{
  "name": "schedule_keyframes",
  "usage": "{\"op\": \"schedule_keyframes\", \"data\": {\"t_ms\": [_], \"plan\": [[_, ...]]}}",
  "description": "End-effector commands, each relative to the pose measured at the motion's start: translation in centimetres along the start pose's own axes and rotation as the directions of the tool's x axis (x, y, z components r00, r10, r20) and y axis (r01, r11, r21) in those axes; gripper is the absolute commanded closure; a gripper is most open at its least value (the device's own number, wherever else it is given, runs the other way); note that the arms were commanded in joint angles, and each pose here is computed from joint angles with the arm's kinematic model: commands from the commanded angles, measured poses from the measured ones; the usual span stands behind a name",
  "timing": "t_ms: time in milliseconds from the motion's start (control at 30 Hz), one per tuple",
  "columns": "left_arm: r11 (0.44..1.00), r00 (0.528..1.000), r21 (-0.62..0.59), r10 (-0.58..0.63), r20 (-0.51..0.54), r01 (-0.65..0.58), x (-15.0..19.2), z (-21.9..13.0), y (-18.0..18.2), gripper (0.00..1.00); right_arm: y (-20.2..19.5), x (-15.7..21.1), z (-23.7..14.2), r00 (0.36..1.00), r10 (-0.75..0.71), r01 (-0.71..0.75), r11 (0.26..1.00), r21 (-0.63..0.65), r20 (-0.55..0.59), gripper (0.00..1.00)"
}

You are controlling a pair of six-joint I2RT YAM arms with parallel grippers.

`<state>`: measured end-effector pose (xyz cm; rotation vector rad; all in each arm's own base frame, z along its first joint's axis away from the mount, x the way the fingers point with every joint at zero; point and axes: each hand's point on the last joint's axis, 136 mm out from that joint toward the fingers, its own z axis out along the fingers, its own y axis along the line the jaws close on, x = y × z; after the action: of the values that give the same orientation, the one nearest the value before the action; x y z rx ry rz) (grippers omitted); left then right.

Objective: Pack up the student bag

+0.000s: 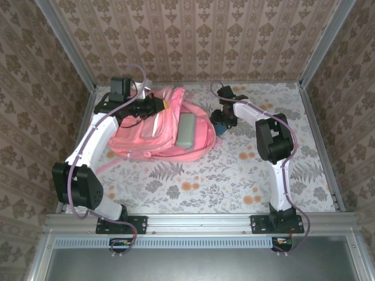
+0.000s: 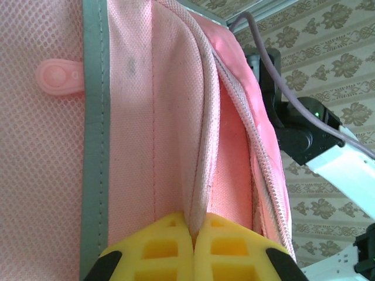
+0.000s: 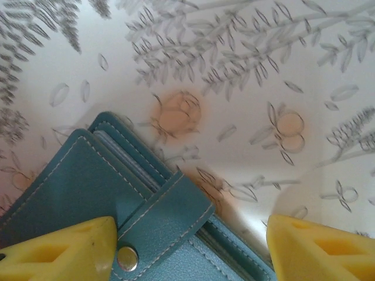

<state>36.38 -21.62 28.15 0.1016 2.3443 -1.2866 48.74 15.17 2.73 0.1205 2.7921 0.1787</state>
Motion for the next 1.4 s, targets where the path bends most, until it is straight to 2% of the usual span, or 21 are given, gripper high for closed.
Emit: {"op": "schedule_keyframes", "data": {"t_ms": [0,167,333,467,600,800,833,900,1367], "plan": [[0.991,0.995,0.093,0.089,0.050,-0.093,-0.5,-2.2,-3.6,1.00,-3.5,3.8,-1.1,0.997,0.032,-0.023,0.991,0.131,-0.068,0.32],[0.991,0.995,0.102,0.080,0.051,-0.085,-0.6,-1.9,-3.4,1.00,-6.9,7.5,-3.2,0.983,0.174,-0.164,0.976,0.146,-0.057,0.32],[0.991,0.996,0.104,0.078,0.047,-0.082,-0.4,-1.8,-3.3,1.00,-6.2,9.8,-4.8,0.983,0.176,-0.173,0.984,0.048,-0.060,0.30],[0.991,0.996,0.104,0.079,0.047,-0.084,-0.4,-1.8,-3.3,1.00,-5.1,8.7,-6.5,0.992,0.124,-0.124,0.992,-0.012,0.008,0.20],[0.991,0.996,0.103,0.075,0.049,-0.080,-0.2,-1.8,-3.2,1.00,-4.3,8.2,-7.1,0.999,0.041,-0.040,0.999,-0.035,0.020,0.11],[0.992,0.996,0.099,0.072,0.049,-0.077,0.2,-1.9,-3.0,1.00,-3.5,9.4,-5.4,0.997,-0.047,0.042,0.996,-0.072,-0.063,0.07],[0.992,0.996,0.097,0.072,0.049,-0.076,0.2,-2.0,-2.9,1.00,-3.5,10.3,-5.1,0.993,-0.057,0.050,0.996,-0.072,-0.106,0.07],[0.992,0.996,0.098,0.073,0.046,-0.078,0.3,-2.0,-3.0,1.00,-3.4,10.8,-4.6,0.989,-0.068,0.058,0.995,-0.076,-0.132,0.02],[0.993,0.996,0.093,0.074,0.050,-0.078,0.3,-2.3,-2.9,1.00,-3.1,15.4,-4.9,0.972,-0.148,0.148,0.989,-0.011,-0.181,0.03]]}}
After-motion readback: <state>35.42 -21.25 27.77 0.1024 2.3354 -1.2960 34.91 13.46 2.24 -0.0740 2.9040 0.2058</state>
